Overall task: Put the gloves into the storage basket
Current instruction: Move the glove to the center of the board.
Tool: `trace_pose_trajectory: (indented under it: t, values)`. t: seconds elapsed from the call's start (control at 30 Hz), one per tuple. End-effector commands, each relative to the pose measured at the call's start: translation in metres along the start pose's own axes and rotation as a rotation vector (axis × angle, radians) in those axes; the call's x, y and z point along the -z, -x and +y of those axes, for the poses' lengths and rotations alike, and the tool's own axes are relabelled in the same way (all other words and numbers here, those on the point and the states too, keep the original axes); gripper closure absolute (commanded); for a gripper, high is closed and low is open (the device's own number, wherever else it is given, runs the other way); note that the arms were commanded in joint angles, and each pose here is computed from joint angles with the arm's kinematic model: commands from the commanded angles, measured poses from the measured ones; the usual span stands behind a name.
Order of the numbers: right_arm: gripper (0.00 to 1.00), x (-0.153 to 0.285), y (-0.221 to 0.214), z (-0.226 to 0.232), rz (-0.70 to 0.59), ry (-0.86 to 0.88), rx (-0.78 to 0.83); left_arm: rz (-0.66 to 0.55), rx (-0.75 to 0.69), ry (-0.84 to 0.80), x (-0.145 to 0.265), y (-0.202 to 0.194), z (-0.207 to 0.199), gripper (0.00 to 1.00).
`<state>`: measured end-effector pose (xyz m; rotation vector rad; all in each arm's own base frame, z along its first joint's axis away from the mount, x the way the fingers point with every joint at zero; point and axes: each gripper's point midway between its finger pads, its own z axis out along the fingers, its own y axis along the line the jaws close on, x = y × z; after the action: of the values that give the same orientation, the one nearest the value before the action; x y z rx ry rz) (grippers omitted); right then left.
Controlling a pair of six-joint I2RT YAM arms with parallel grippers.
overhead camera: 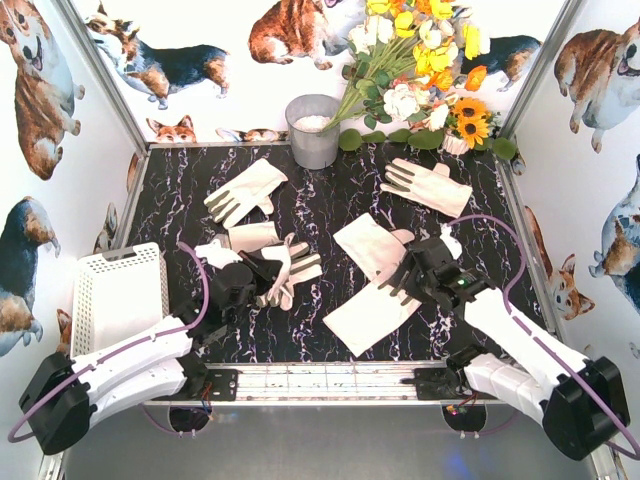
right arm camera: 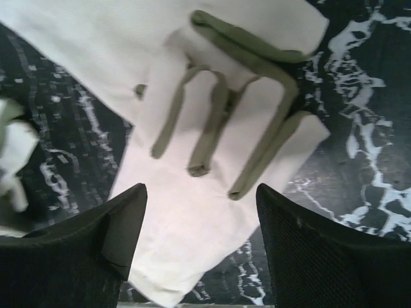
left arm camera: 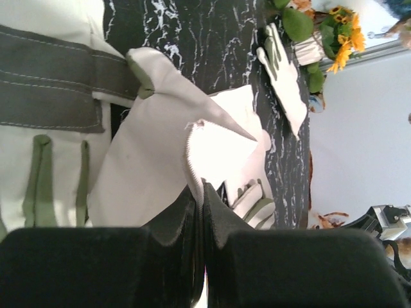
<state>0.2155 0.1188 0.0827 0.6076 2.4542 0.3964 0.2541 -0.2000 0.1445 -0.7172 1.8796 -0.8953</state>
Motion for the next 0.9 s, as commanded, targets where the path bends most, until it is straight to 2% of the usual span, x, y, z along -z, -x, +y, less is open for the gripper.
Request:
trace_pose_trajectory:
  t: [0.0,0.13,0.3,0.63,0.87]
  values:
    - [0.34,-0.004,0.006,-0.019,-0.019,-0.111,0.107,0.035,-0.051,0.066,0.006,-0.008,0.021,1.00]
    - [0.49,-0.013,-0.015,0.001,0.123,-0.045,0.185,0.067,-0.051,0.047,0.004,-0.014,0.015,1.00]
    - [0.50,-0.035,-0.037,0.018,0.220,-0.009,0.202,0.091,-0.027,-0.013,-0.002,-0.018,-0.010,1.00]
    - [0.51,-0.048,-0.006,-0.040,0.132,-0.345,0.246,0.065,0.064,-0.182,-0.009,-0.022,-0.083,1.00]
    - [0.51,-0.052,0.029,-0.066,0.094,-0.392,0.132,0.047,0.119,-0.284,-0.019,-0.030,-0.138,1.00]
